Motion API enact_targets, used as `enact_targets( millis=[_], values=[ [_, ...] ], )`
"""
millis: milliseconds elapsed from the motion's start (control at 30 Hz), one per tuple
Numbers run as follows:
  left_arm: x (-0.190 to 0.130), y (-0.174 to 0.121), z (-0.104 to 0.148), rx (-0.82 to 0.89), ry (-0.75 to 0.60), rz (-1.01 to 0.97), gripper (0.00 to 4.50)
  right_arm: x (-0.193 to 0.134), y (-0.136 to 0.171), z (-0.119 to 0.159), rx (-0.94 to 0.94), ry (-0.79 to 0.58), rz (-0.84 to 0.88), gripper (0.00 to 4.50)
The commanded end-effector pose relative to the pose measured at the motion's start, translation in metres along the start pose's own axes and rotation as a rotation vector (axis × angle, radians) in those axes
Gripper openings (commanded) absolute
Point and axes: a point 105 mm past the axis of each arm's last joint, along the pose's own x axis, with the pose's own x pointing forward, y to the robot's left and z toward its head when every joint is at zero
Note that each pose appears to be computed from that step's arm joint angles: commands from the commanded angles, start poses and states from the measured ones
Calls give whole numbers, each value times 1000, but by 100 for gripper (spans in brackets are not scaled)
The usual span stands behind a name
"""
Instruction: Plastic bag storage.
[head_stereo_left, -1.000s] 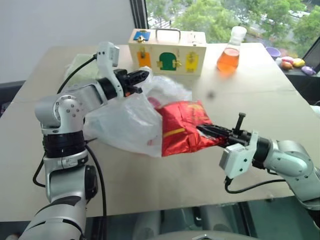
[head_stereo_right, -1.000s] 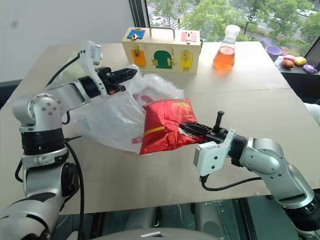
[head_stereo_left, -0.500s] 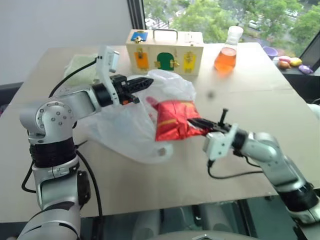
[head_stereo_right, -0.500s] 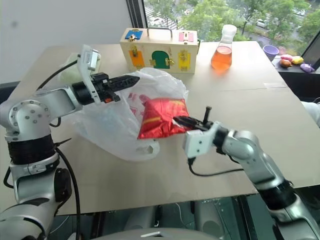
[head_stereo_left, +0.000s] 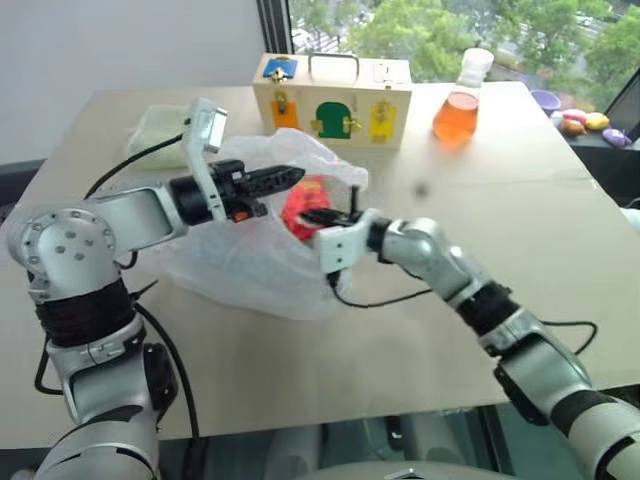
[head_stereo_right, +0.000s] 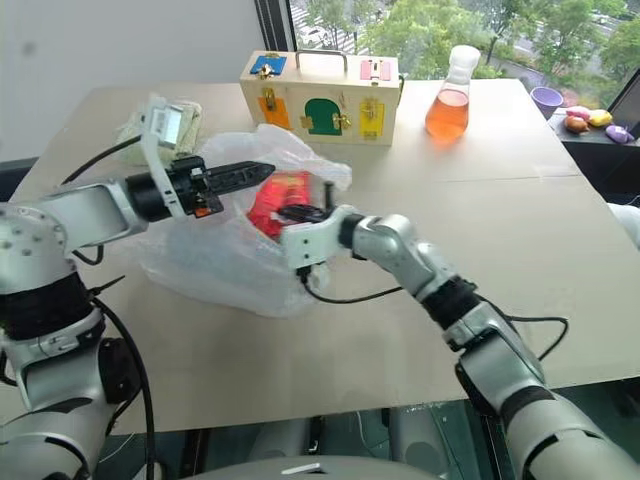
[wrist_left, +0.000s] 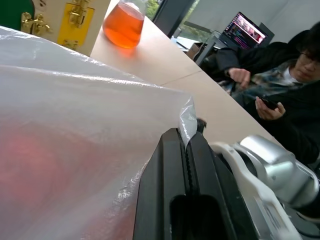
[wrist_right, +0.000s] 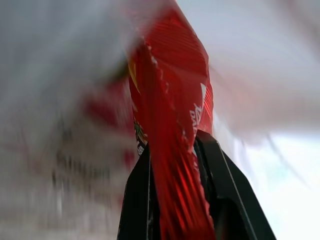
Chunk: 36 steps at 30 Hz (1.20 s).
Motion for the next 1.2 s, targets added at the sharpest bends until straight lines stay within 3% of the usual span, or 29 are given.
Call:
enact_targets(
  millis=[33,67,100,200,233,367,567,667,733,867,967,1100,1200],
  values=[
    [-3,0,14,44,-58,31,0,2,-5,13,43,-66,-2,171],
    [-3,1,13,47,-53,38,0,1,-11,13,46,-61,-53,233],
    [-3,3,12,48,-52,50,0,-1,-16,11,44,-50,-86,263],
    [-2,9,12,62,-68,84,0,-12,-11,9,214,-72,-8,263],
    [-1,9,12,80,-79,87,0,-18,-13,8,235,-69,-10,320],
    [-4,3,15,131,-163,20,0,-50,-26,-6,317,32,-91,444],
    [-9,0,12,170,-157,-46,0,-108,-43,-30,634,252,-338,444],
    [-8,-6,10,185,-148,-93,0,-108,-45,-53,770,341,-445,444],
    [-6,-8,8,197,-139,-99,0,-92,-52,-65,905,322,-512,444],
    [-5,-7,8,219,-143,-85,0,-73,-55,-70,971,290,-503,444],
    [-6,-4,10,209,-163,-61,0,-72,-48,-57,938,262,-426,444],
    [-7,-7,9,186,-178,-66,0,-81,-30,-53,1002,263,-363,444],
    [-7,-8,17,150,-221,-72,0,-101,-22,-64,983,345,-366,444]
  ],
)
